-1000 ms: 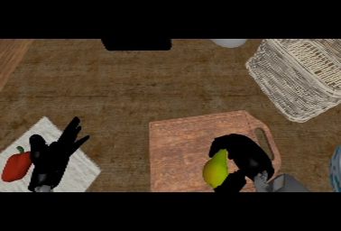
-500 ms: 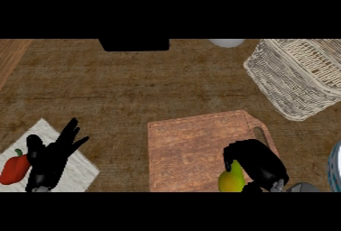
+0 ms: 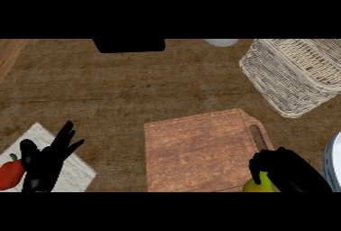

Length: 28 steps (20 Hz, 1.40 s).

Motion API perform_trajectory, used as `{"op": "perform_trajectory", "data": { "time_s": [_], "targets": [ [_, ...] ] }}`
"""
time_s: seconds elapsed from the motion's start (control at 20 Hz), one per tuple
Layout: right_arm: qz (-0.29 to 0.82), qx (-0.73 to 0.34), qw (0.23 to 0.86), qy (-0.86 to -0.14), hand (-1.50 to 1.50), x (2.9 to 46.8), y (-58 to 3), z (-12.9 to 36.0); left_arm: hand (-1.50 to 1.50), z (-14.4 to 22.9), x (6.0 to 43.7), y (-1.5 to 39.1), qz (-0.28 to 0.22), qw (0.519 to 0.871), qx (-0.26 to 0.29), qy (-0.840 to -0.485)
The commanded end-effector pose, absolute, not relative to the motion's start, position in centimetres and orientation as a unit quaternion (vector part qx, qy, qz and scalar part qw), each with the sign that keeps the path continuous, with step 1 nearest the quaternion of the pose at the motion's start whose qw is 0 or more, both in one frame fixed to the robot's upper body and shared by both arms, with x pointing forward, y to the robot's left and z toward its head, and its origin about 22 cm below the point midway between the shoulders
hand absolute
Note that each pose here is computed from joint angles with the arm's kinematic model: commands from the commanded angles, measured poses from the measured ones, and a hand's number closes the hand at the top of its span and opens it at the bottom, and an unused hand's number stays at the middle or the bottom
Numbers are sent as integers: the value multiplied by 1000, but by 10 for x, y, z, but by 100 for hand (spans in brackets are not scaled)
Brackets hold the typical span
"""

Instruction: Pick the pear from the cutting board and place it in the basket

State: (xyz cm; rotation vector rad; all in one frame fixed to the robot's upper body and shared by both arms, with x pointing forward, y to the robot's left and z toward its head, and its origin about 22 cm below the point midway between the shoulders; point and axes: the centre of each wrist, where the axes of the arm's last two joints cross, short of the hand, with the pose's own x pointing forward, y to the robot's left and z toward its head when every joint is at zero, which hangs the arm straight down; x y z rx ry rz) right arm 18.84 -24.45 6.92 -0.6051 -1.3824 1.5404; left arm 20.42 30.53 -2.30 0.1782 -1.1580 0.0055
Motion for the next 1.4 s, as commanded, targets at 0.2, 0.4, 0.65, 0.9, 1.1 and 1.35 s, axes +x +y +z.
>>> {"op": "perform_trajectory", "data": {
  "time_s": [0.2, 0.4, 0.65, 0.9, 1.1, 1.35],
  "targets": [
    [363, -111, 524, -763, 150, 179, -234, 131, 0, -50, 181, 306, 8, 869, 84, -487],
    [300, -132, 523, -787, 150, 183, -264, 182, 0, -39, 183, 309, 8, 866, 86, -493],
    [259, -197, 537, -778, 150, 196, -307, 238, 0, -52, 179, 299, -7, 873, 86, -480],
    [208, -218, 549, -780, 150, 211, -344, 294, 0, -47, 188, 298, -16, 868, 78, -489],
    [183, -235, 567, -768, 150, 229, -380, 324, 0, -44, 201, 300, -21, 868, 71, -491],
    [188, -266, 586, -742, 150, 254, -396, 330, 0, -52, 204, 279, -29, 873, 68, -482]
  ]
}}
